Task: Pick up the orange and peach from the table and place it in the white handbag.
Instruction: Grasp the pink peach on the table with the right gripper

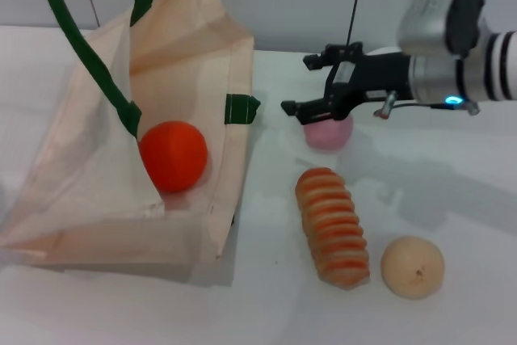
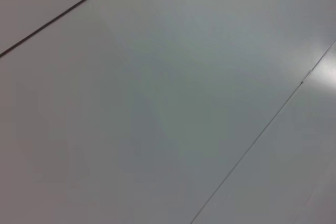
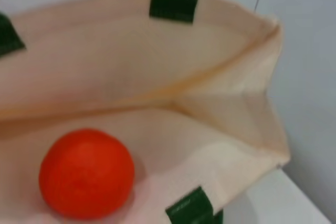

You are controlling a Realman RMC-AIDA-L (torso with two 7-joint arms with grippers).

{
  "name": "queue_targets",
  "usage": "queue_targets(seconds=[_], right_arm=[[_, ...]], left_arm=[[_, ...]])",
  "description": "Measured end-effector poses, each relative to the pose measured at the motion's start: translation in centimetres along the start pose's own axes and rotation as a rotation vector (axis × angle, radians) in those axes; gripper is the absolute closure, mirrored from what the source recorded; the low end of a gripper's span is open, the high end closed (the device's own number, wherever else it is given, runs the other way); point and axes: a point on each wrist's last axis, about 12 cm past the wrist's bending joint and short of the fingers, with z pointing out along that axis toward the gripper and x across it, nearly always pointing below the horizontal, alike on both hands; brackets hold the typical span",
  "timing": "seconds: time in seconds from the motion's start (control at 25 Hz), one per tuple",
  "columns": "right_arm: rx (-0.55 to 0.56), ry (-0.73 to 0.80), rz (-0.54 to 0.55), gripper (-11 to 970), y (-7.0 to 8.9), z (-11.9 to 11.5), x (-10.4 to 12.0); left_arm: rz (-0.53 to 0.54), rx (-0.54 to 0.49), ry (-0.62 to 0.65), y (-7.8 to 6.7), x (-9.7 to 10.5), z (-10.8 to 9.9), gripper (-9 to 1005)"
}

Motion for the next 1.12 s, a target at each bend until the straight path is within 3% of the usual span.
queue_targets(seconds=[0.28,1.12], right_arm=[[0.054,0.096,-0.010,66,0.2,1.5,0.6],[0.087,0.234,0.001,67,0.0,1.4,2.4]], left_arm=[[0.001,-0.005,0.003,0.1,0.1,0.2,884],[0.000,-0.004,0.000,0.1,0.2,0.3,884]])
